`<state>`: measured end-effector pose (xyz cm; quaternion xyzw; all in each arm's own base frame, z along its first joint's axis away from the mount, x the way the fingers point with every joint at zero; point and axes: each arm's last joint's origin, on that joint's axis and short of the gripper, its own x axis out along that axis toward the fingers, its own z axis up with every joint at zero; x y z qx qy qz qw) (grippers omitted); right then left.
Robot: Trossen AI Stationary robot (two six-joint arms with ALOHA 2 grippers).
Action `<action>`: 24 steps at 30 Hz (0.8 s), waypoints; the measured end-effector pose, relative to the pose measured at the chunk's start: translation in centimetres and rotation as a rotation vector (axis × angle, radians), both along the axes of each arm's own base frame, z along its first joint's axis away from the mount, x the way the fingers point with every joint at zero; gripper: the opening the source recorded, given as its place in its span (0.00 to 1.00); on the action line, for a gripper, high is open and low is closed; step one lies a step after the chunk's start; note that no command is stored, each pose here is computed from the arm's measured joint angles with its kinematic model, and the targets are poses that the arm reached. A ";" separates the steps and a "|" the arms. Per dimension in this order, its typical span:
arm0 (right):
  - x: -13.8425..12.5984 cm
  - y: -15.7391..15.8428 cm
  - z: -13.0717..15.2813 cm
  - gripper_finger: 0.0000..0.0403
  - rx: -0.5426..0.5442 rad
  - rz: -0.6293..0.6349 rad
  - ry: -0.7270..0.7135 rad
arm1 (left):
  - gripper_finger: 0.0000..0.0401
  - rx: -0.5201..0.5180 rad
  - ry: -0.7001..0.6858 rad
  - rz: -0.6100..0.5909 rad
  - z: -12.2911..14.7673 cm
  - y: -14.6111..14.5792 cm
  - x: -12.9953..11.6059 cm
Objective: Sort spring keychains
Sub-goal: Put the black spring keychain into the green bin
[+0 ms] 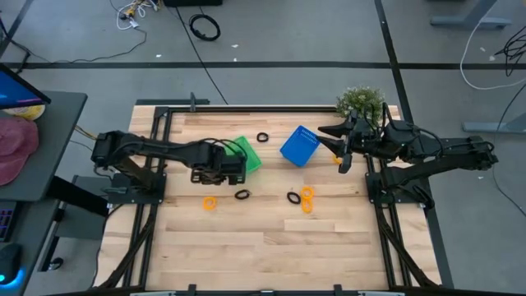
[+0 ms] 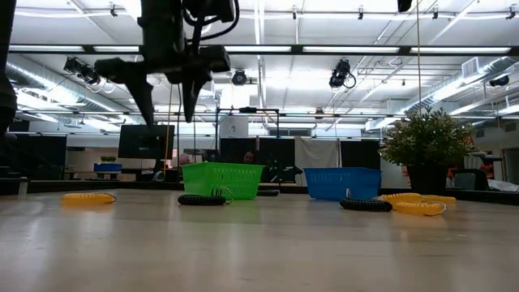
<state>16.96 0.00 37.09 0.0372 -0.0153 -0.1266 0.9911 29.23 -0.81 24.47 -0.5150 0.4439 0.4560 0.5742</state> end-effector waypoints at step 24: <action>0.0 0.0 0.1 0.35 -0.001 -0.001 -0.007 | 0.66 -0.123 -0.102 0.023 -7.8 -1.1 0.9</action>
